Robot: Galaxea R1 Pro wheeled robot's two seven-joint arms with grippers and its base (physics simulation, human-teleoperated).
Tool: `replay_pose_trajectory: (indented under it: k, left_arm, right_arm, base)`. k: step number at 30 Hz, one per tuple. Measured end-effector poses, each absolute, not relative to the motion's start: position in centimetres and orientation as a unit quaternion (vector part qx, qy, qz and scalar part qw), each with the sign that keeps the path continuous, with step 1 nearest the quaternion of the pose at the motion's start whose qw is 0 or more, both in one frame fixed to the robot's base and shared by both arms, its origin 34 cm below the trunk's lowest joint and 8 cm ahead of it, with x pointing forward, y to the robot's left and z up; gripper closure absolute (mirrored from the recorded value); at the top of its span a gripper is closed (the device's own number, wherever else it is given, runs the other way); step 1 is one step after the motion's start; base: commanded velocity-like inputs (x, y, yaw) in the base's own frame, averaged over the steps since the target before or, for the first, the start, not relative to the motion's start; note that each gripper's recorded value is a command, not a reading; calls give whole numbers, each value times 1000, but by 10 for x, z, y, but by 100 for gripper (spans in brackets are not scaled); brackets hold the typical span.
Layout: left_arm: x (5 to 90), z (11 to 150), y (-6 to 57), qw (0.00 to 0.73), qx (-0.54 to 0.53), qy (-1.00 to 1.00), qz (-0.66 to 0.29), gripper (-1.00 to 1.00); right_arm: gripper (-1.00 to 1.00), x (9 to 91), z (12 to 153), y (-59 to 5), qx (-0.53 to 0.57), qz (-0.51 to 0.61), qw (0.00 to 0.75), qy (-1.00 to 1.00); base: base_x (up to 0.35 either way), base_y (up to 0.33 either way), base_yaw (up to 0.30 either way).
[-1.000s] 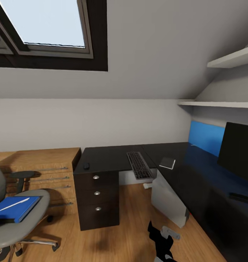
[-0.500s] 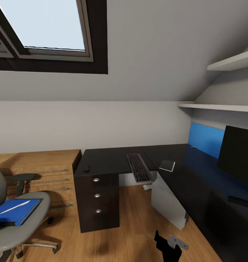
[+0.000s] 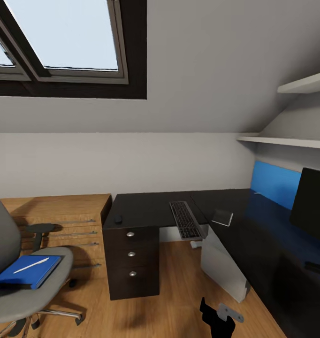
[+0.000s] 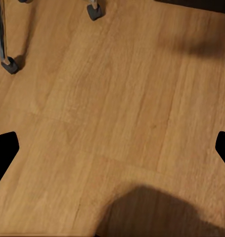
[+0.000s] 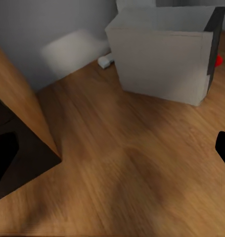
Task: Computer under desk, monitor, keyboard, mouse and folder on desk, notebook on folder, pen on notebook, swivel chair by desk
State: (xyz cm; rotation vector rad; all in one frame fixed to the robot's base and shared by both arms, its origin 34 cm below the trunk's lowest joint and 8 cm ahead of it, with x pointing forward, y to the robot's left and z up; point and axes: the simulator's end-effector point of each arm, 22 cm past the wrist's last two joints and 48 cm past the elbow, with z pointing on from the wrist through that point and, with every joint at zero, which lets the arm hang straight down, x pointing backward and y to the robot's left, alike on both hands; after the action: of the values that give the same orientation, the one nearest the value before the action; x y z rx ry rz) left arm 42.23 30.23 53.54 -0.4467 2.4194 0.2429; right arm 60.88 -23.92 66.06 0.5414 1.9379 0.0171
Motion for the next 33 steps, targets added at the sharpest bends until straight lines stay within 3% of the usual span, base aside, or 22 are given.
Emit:
replay_pose_trajectory:
  k: [11,17,18,20,33]
  left_arm:
    - [423,553,300,329,-167,925,91,-100]
    - [423,562,300,329,-167,925,91,-100]
    - [442,578,301,383,-173,904,81,-100]
    - [446,583,301,399,-176,896,79,-100]
    - [431,571,309,390,-174,900,90,-100]
  right_arm:
    - [-100,602,672,-230,123,-5,540,833]
    - [-100,602,680,-228,119,-4,540,833]
    - [-100,602,680,-231,121,-6,541,832]
    - [-100,602,680,-231,121,-6,541,832]
    - [-100,599,671,-229,126,-5,531,838]
  base:
    - [0,0,15]
    - [1,0,1]
    - [4,0,21]
    - [1,0,107]
    - [0,0,60]
